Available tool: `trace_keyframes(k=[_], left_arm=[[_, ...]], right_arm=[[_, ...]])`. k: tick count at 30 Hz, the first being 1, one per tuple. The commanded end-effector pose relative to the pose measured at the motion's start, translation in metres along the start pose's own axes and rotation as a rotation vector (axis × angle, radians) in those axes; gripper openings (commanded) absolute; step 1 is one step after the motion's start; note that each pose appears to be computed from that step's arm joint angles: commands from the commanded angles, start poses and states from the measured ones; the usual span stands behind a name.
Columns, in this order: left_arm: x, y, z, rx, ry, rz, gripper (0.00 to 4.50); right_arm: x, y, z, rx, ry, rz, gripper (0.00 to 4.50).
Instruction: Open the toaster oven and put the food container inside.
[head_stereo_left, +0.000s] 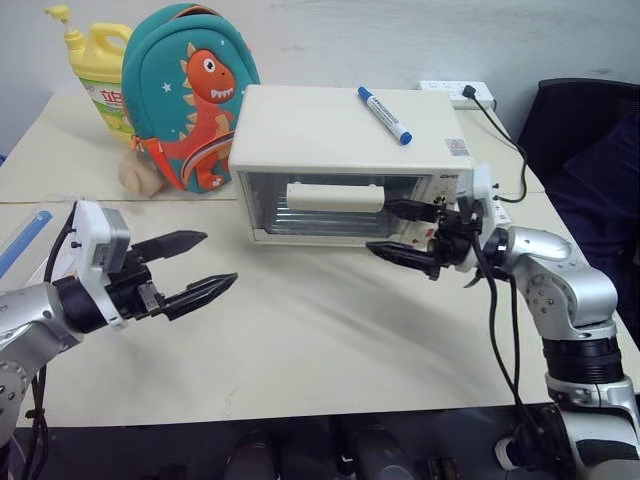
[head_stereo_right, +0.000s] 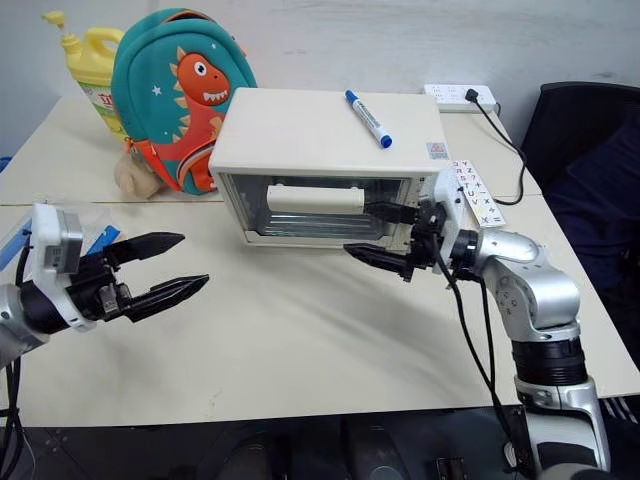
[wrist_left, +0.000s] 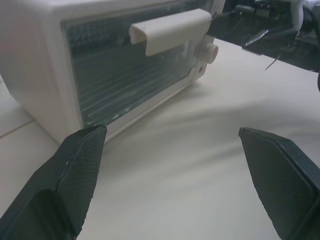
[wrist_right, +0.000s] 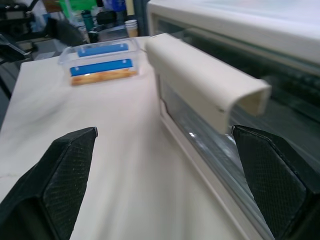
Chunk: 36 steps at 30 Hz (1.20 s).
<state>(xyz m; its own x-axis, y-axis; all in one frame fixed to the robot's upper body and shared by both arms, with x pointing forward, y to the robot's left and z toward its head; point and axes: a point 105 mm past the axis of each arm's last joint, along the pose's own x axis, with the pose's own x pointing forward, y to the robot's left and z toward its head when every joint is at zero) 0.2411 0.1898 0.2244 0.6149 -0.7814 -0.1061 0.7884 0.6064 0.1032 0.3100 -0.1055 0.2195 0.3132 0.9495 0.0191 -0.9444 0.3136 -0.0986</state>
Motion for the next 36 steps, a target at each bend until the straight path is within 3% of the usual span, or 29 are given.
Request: trace_keyframes(k=[1, 8, 9, 16, 23, 25, 30, 36], left_arm=[[0.005, 0.005, 0.002, 0.026, 0.003, -0.009, 4.50], [0.023, 0.020, 0.029, 0.087, -0.089, -0.032, 4.50], [0.025, 0.025, 0.034, 0.092, -0.103, -0.031, 4.31], [0.045, 0.045, 0.052, 0.158, -0.091, -0.094, 2.43], [0.068, 0.046, 0.027, 0.275, 0.047, -0.188, 0.40], [0.073, 0.043, 0.016, 0.316, 0.106, -0.228, 0.03], [0.080, 0.043, 0.004, 0.363, 0.155, -0.268, 0.03], [0.079, 0.039, -0.001, 0.364, 0.163, -0.302, 0.03]], right_arm=[[0.005, 0.020, 0.015, -0.044, -0.029, 0.094, 4.48], [0.005, 0.040, 0.006, -0.008, -0.001, 0.166, 4.48], [0.004, 0.042, 0.002, -0.005, 0.009, 0.169, 4.50], [0.003, 0.054, -0.011, 0.028, 0.018, 0.184, 4.50], [0.002, 0.065, -0.014, 0.048, 0.015, 0.182, 4.50], [0.001, 0.065, -0.016, 0.047, 0.021, 0.162, 4.50], [-0.010, 0.060, -0.016, 0.033, 0.030, 0.053, 4.50], [-0.061, 0.061, -0.030, 0.022, 0.190, -0.078, 4.50]])
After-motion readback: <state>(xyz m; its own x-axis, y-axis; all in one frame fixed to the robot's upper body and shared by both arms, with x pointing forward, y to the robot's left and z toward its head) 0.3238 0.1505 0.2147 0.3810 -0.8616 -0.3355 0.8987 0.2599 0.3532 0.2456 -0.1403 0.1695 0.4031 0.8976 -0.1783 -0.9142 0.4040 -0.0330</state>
